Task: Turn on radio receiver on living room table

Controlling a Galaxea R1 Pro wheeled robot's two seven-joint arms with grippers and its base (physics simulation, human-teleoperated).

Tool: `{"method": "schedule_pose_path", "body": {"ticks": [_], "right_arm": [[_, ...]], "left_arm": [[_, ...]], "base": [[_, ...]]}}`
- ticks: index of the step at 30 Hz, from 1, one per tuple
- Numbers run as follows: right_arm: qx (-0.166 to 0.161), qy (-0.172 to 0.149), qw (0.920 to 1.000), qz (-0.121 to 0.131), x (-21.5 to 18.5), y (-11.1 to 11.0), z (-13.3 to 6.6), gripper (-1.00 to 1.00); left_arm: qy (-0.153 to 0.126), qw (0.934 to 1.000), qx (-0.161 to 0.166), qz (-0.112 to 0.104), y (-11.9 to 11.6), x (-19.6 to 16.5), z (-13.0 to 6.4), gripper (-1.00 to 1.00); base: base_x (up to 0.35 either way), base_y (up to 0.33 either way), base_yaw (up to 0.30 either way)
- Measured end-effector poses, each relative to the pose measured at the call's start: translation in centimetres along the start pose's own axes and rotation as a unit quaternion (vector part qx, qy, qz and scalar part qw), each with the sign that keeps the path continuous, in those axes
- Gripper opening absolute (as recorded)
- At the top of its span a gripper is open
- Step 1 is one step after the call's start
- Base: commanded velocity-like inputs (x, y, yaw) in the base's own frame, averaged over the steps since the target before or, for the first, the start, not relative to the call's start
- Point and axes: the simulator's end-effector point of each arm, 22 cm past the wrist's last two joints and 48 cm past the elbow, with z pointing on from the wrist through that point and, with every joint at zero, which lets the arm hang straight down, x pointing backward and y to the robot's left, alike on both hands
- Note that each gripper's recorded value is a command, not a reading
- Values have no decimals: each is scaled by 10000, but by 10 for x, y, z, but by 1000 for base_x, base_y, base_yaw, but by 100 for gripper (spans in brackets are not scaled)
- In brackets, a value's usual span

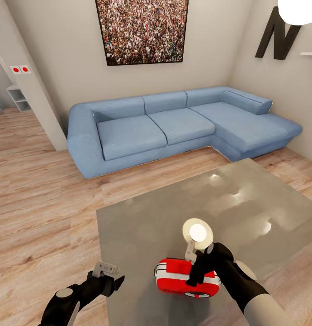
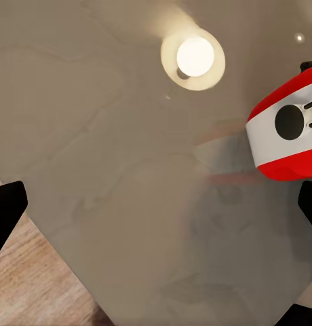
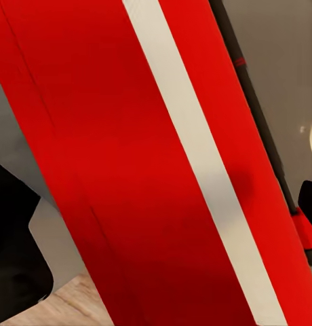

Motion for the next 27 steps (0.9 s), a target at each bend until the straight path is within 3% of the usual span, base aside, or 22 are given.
{"method": "schedule_pose_path", "body": {"ticks": [14, 15, 23, 27], "right_arm": [[-6, 56, 10000, 6, 6, 0, 4, 100], [-6, 60, 10000, -2, 7, -1, 5, -100], [96, 163, 9998, -48, 16, -15, 11, -100], [69, 170, 9998, 57, 17, -15, 11, -100]], "left_arm": [[0, 10000, -1, 1, 0, 0, 0, 100], [0, 10000, -1, 1, 0, 0, 0, 100], [-2, 10000, 0, 0, 0, 0, 0, 100], [-2, 10000, 0, 1, 0, 0, 0, 100]], "base": [[0, 0, 0], [0, 0, 0], [0, 0, 0], [0, 0, 0]]}}
